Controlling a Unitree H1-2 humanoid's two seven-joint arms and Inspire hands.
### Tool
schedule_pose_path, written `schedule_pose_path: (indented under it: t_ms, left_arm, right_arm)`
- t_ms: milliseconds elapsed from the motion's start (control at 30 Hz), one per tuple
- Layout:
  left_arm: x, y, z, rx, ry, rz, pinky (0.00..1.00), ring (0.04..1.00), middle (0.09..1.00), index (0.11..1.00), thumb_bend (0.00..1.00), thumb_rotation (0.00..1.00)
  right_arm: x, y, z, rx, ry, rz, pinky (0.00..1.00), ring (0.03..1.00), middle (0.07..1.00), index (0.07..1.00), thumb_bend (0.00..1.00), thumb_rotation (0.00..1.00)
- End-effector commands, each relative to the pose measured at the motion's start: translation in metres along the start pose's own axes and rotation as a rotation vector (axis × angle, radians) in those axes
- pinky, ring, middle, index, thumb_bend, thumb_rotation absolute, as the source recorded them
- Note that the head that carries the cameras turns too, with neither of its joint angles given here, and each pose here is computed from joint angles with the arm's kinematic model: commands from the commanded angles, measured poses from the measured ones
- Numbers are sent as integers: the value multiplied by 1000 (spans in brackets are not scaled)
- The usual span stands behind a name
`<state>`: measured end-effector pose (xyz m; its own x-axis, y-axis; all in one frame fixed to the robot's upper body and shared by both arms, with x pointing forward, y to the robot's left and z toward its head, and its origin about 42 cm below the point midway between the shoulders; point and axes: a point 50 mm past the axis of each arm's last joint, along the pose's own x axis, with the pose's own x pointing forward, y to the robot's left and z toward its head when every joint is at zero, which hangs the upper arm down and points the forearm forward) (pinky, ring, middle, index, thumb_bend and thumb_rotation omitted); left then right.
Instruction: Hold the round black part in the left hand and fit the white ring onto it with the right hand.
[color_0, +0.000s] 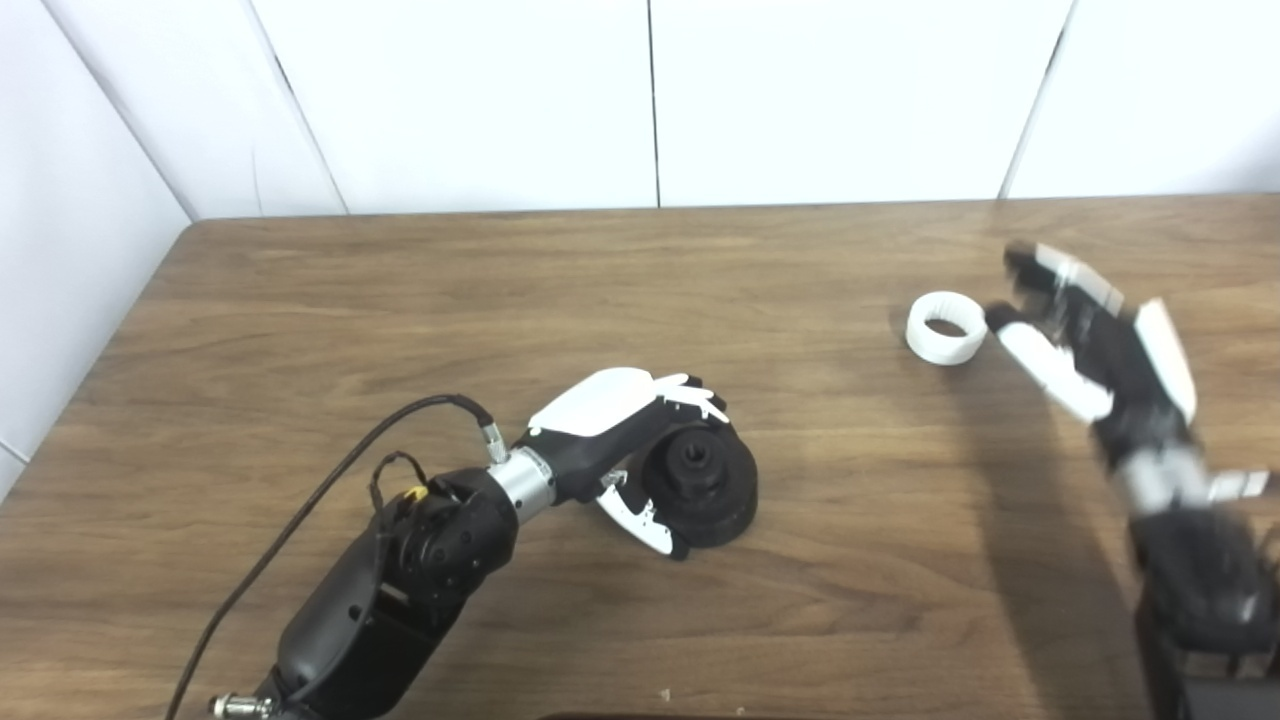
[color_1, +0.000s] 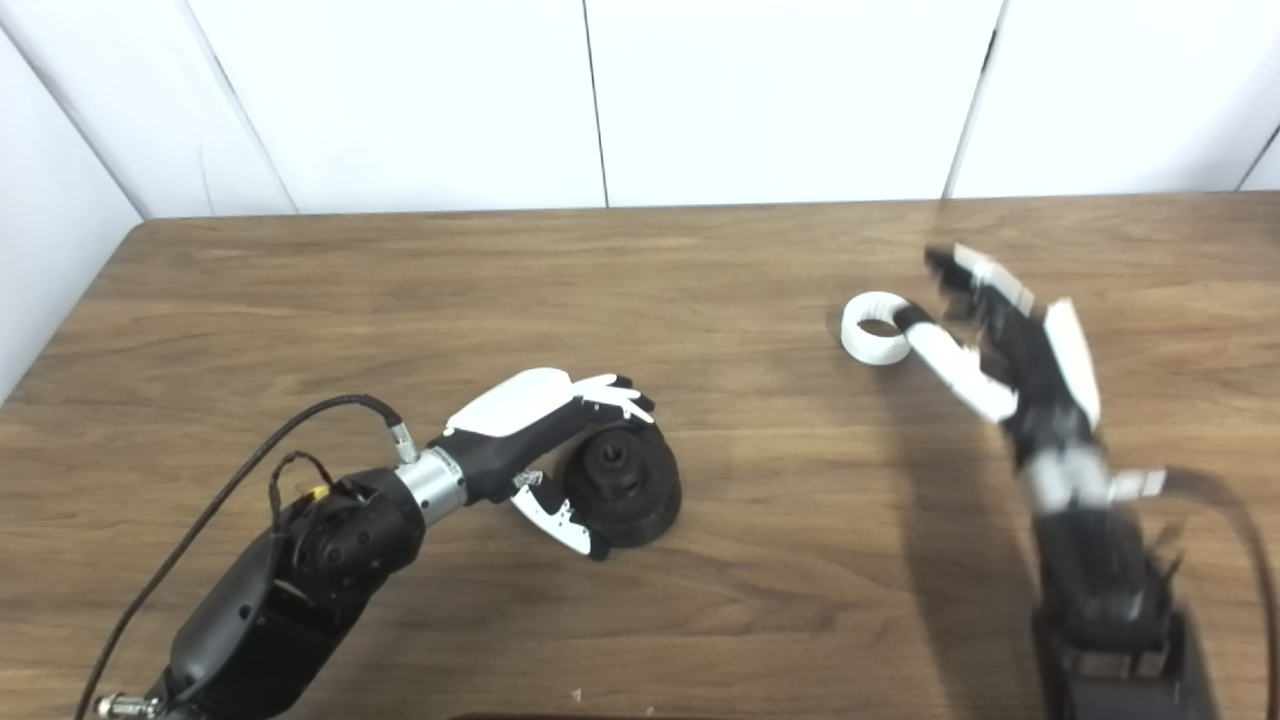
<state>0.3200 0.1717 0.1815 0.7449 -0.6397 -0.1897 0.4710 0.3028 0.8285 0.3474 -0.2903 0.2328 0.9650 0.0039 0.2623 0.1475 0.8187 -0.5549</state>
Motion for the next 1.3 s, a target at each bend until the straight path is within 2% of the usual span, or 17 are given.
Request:
schedule_pose_path:
  t_ms: [0,133,267,500,633,967,1267]
  left_arm:
    - [1,5,-2,24,0,15,879,978,898,496,522,77]
    - [4,3,-3,28,3,16,878,977,898,496,522,78]
    - [4,2,-3,31,-7,23,869,976,897,497,521,79]
    - [4,0,-5,28,-14,30,864,970,890,496,522,78]
    - [4,0,-5,21,-17,30,863,972,893,496,522,79]
    - [6,-1,-5,16,-14,38,867,973,896,496,522,79]
    - [6,1,-4,11,-14,41,865,973,897,496,522,78]
  right_arm:
    - [26,-9,19,-123,-99,-11,857,883,850,722,840,322]
    - [54,-11,18,-226,-85,25,888,911,839,687,885,285]
    - [74,-8,6,-307,-37,108,956,960,877,692,913,263]
    - [90,1,-16,-407,45,199,1000,1000,939,705,994,245]
    - [96,1,-28,-435,86,234,1000,1000,967,715,1000,277]
    - [99,-7,-41,-478,127,250,1000,1000,978,718,1000,319]
    - [97,-4,-46,-484,141,271,1000,1000,973,705,984,296]
